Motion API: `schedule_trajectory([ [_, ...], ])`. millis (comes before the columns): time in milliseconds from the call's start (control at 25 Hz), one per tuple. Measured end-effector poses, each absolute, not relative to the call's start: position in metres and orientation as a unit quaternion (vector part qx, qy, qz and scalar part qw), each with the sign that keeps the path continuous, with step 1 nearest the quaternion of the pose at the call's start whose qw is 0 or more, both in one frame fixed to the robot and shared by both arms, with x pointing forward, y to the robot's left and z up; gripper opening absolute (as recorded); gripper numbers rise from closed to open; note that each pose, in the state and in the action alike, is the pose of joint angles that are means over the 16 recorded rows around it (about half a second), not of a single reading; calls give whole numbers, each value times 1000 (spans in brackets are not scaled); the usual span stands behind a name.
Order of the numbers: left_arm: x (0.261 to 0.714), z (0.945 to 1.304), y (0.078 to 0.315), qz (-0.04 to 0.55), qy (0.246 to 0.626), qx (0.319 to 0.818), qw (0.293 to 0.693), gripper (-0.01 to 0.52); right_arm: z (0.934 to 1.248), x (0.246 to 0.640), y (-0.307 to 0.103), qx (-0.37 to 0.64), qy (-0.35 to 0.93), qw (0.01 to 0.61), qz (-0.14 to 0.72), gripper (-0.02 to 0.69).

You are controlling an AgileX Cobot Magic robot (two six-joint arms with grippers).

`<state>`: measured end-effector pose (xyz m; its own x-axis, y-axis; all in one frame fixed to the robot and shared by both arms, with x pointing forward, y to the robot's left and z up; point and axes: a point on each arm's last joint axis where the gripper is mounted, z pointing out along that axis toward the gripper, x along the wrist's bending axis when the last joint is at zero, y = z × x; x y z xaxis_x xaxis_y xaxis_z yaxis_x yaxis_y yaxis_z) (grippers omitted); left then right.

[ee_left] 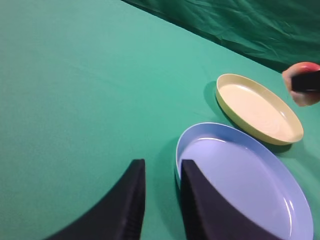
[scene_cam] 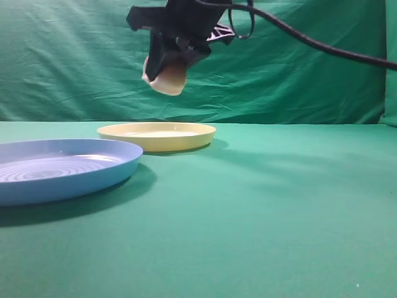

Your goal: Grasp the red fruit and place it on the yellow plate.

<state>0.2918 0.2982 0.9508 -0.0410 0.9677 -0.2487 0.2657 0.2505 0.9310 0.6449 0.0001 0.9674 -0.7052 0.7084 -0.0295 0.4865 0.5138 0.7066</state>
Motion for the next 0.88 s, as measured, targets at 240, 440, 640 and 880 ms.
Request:
schedule_trajectory([
  [240, 292, 951, 298, 362, 624, 494, 485, 157, 969, 649, 1, 333, 862, 172, 341, 573],
  [440, 292, 951, 298, 362, 624, 494, 485, 157, 1000, 644, -3, 315, 867, 188, 338, 579],
  [640, 292, 951, 298, 362, 624, 494, 485, 157, 1051, 628, -15, 310, 868, 195, 335, 413],
  [880, 292, 951, 298, 362, 624, 494, 485, 157, 1117, 593, -40, 330, 861, 188, 340, 175],
])
